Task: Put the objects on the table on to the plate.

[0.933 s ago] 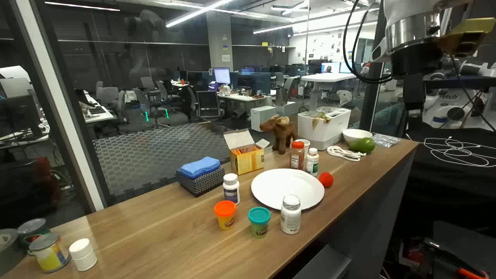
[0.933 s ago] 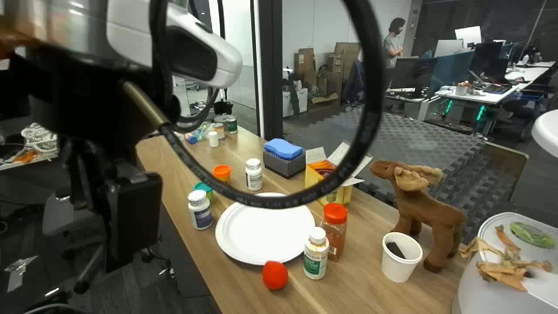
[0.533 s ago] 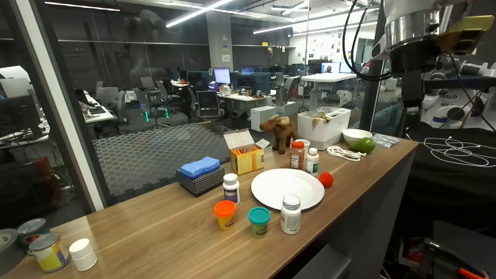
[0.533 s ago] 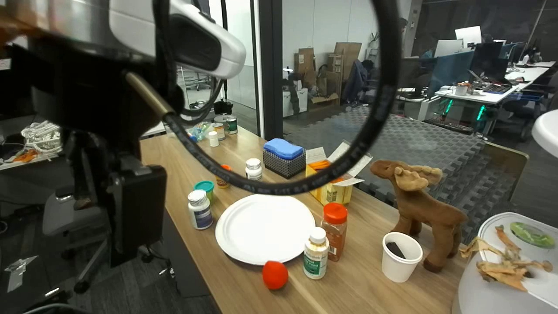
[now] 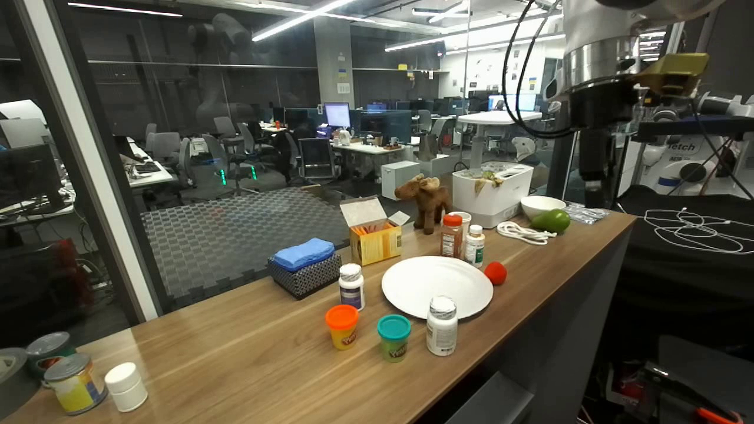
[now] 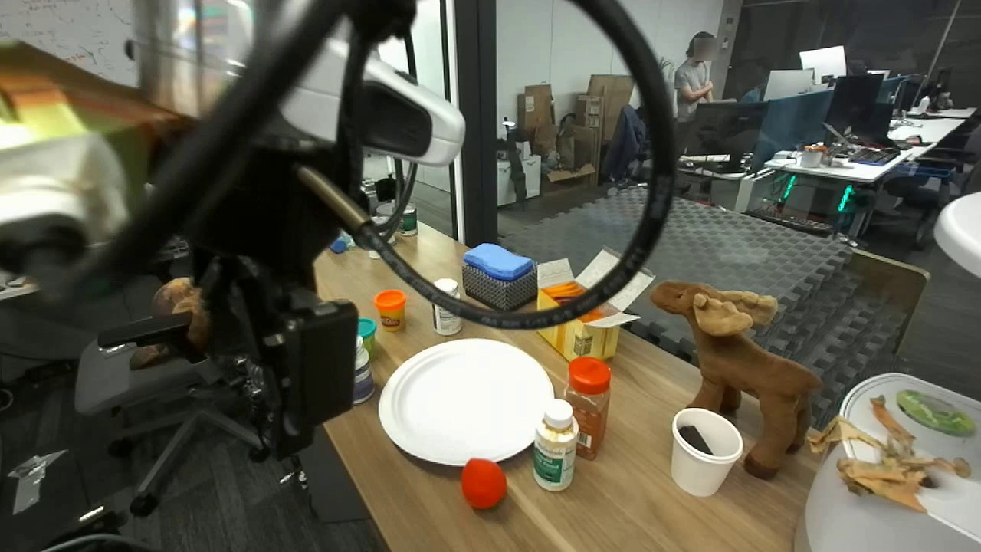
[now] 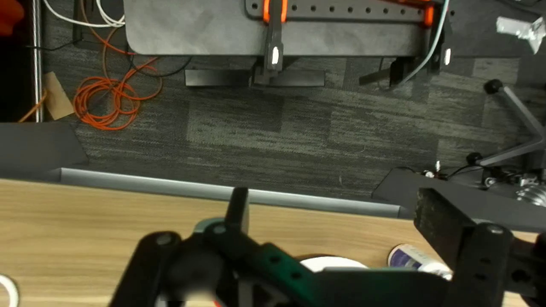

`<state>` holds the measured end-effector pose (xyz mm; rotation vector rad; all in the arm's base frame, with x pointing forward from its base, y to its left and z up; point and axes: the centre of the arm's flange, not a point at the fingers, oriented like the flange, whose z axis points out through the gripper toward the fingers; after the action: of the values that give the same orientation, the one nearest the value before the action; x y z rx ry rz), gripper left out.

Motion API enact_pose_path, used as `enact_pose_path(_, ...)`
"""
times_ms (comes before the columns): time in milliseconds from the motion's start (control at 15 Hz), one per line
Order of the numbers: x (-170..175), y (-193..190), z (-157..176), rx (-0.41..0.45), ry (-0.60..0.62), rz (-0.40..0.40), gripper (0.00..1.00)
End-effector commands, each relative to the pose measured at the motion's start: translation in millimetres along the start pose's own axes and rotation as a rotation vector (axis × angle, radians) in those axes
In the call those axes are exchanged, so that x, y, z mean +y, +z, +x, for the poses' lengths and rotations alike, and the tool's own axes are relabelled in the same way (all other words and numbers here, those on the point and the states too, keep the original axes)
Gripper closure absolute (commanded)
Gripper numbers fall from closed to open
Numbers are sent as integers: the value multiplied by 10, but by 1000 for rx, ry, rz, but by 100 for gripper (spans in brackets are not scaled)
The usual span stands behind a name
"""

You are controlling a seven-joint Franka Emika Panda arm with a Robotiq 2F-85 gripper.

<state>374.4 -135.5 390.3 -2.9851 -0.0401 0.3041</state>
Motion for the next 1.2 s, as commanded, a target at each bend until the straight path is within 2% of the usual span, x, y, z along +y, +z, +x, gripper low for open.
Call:
enact_pose_path(0,-84,214,593,52,54,-112,0)
enact_pose_path(133,-108,420,883,92,71,-151,0)
enact_pose_path(400,-36,700,1326,160,114,-166,0)
enact_pose_path(800,301,623,1649,251,231,-211,0)
enact_pose_path(1133,503,592,1831,276,303,-220,0)
